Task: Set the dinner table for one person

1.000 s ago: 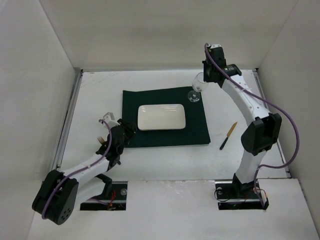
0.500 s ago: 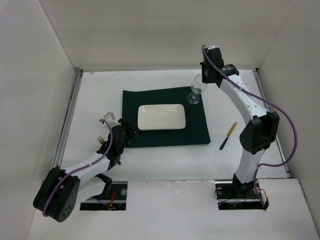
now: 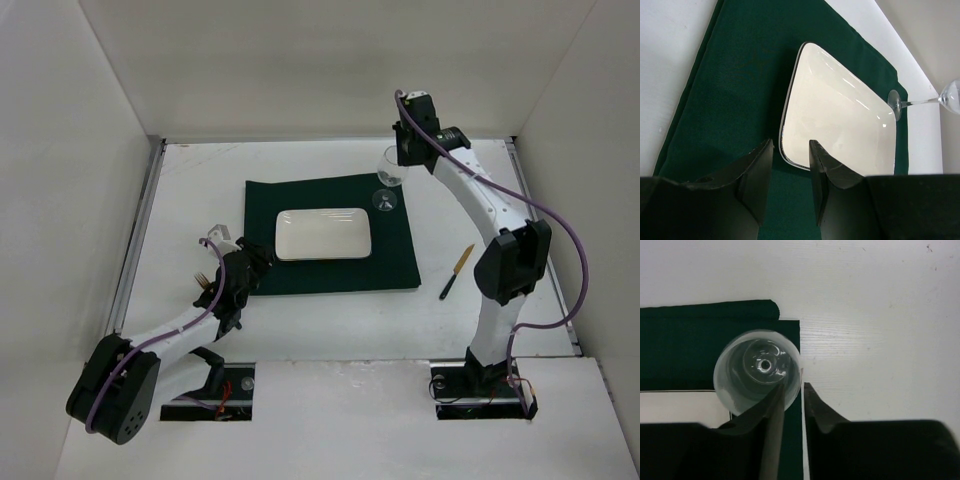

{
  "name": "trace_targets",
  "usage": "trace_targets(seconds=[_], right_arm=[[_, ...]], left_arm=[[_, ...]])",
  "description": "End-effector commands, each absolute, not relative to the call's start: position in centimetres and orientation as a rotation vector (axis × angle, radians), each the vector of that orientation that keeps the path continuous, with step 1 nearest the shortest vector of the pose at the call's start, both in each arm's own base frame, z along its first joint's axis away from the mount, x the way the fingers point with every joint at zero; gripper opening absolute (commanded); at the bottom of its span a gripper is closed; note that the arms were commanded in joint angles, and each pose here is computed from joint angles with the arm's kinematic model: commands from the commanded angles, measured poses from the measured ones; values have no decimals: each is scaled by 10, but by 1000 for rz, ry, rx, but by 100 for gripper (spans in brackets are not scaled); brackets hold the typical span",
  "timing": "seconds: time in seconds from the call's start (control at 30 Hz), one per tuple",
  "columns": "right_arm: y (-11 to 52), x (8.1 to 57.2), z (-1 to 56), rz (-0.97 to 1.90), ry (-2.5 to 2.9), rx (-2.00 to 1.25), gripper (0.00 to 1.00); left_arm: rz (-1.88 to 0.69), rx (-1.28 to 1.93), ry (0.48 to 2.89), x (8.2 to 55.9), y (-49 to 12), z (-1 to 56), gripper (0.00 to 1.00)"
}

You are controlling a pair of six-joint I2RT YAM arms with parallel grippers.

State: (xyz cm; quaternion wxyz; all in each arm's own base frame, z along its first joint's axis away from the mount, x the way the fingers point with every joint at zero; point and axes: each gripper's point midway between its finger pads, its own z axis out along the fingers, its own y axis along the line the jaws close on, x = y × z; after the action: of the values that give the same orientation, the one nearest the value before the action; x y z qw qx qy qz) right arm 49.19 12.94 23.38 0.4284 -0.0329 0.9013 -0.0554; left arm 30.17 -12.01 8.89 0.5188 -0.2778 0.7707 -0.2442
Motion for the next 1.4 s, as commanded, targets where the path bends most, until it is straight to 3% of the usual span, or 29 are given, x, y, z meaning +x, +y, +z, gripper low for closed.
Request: trace_targets(seconds=[0.0,0.6,0.77,0.83,0.97,1.07,1.23,1.37], right_arm=[[138,500,268,-109,2152,-74,32],[131,468,325,-6,2009,20,50],[122,445,342,39,1950,81,49],[115,430,338,57,1928,132,45],[91,390,304,89,1877,313,17],[79,352,243,134,1930,455,9],[44,293,143,38,2094,621,11],[25,263,99,-21,2158,738,27]], left_arm=[[-610,-675,1810,305,-120,95,33],[-613,-674,1808,306,-121,96,33],[-618,-673,1801,305,-121,98,33],[-619,-673,1800,305,-121,99,33],[-618,-650,1798,304,-123,103,31],[-618,-596,1797,302,-133,109,30],[-617,-541,1812,300,-145,111,28],[-625,-540,1815,300,-147,110,28]])
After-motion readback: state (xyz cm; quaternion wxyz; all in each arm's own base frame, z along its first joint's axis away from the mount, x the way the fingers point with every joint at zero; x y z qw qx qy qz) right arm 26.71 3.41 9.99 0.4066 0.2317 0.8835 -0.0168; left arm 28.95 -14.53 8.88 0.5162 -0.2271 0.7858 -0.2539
